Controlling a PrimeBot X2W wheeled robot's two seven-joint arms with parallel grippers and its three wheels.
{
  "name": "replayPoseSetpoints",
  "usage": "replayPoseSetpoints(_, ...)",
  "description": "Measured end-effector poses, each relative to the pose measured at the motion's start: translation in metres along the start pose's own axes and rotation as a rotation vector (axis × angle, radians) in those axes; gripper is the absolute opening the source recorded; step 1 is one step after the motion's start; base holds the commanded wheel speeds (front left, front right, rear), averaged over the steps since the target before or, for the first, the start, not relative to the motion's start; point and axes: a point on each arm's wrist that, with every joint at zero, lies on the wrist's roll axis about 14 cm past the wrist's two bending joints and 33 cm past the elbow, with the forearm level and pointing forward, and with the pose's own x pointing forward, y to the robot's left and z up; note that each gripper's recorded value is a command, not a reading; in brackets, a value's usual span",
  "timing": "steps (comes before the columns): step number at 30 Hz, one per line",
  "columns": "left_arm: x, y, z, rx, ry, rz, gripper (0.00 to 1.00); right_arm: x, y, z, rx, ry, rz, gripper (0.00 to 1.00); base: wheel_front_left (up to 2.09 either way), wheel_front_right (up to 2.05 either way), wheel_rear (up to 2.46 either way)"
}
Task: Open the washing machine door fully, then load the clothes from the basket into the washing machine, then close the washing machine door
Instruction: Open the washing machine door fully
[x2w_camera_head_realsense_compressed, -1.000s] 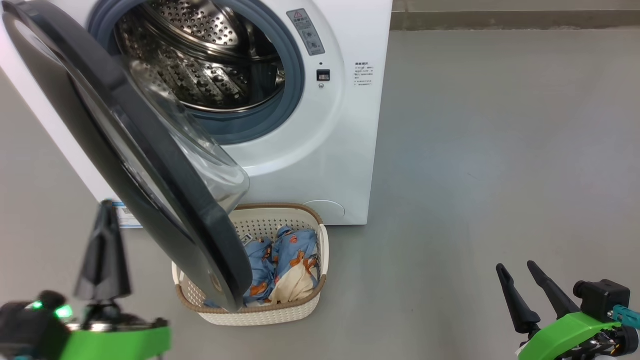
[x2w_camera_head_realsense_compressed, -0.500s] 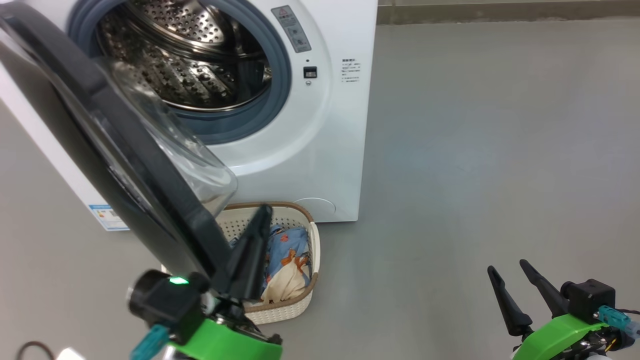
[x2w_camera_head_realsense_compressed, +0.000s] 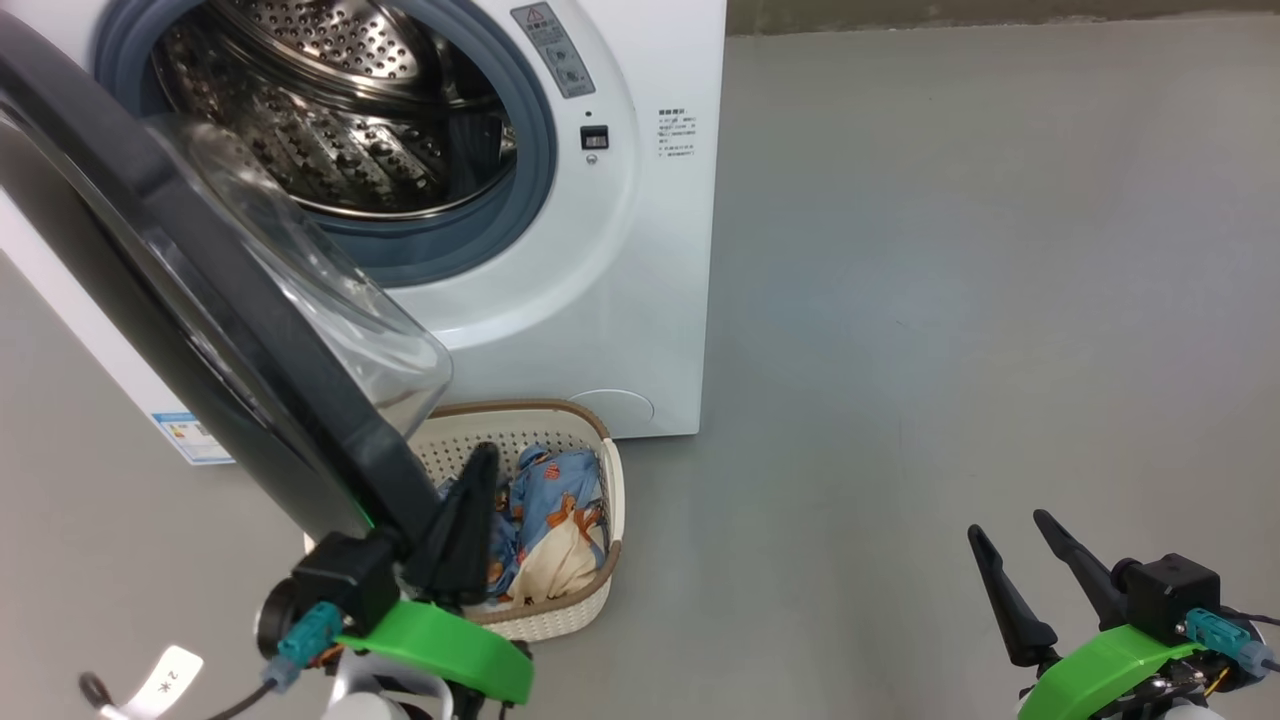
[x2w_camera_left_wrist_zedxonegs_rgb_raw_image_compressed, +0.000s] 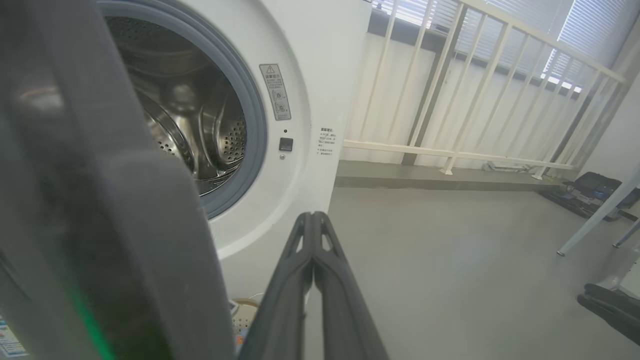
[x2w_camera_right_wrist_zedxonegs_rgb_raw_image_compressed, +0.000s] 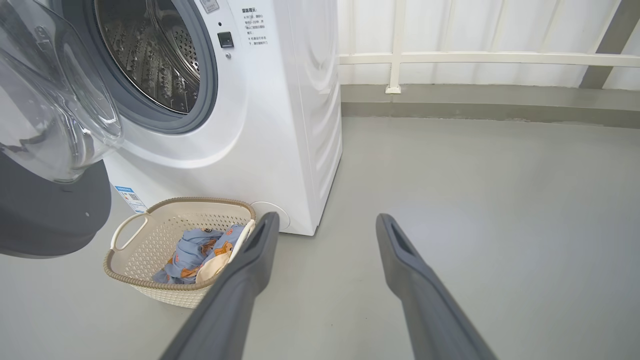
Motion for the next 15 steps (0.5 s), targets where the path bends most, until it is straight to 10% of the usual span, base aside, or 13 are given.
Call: replayPoseSetpoints(15, -0.010, 0.032, -0.014, -0.010, 0.037, 0.115, 0.00, 0.004, 0.008, 0.002, -0.005, -0.005, 0.024, 1.00, 0.00, 0.00, 0.00)
